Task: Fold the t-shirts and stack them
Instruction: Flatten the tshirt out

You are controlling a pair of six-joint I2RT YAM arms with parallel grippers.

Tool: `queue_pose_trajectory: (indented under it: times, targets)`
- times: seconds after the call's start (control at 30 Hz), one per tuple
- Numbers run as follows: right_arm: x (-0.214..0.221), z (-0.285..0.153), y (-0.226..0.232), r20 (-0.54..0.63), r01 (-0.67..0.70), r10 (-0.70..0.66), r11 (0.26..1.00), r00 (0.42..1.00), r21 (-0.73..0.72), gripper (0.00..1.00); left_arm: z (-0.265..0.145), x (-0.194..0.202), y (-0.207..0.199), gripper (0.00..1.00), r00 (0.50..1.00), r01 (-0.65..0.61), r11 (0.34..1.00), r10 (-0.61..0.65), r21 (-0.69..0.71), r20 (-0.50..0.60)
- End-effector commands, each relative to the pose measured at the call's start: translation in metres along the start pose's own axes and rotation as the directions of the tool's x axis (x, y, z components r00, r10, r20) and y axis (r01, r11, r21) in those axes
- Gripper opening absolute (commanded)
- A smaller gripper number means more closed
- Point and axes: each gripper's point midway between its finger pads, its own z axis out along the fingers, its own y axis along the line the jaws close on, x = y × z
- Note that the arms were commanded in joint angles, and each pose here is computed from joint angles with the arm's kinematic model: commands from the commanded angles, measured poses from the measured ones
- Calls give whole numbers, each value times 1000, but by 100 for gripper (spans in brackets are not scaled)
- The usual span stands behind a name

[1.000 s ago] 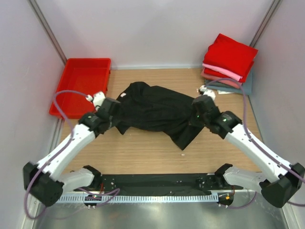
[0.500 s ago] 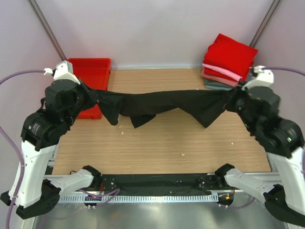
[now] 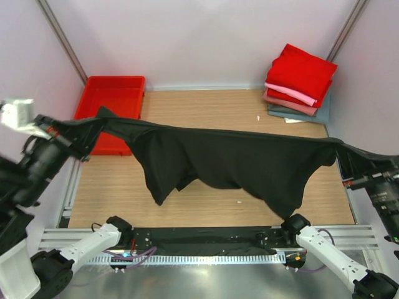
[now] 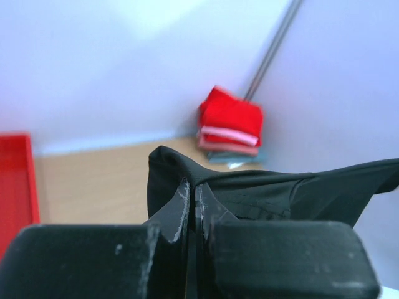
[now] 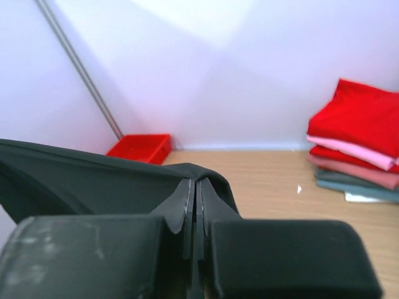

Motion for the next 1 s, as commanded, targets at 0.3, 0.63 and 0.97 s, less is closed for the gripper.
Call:
queue_pose_trajectory:
  times: [0.3,0.63,0.97]
  targets:
    - [-38,25,-42,181,-14,-39,959,983,282,1,1,-73,-12,0,955,-188,982,185,-10,232]
    - [181,190,-123,-474,405,-83,659,877,633,1,200,114,151,0,934,-139,907,-14,-398,-357]
    - [346,275,-225,-777,527,159,651,610,547,80,303,306,239,40,607,-457,759,-115,-464,-786]
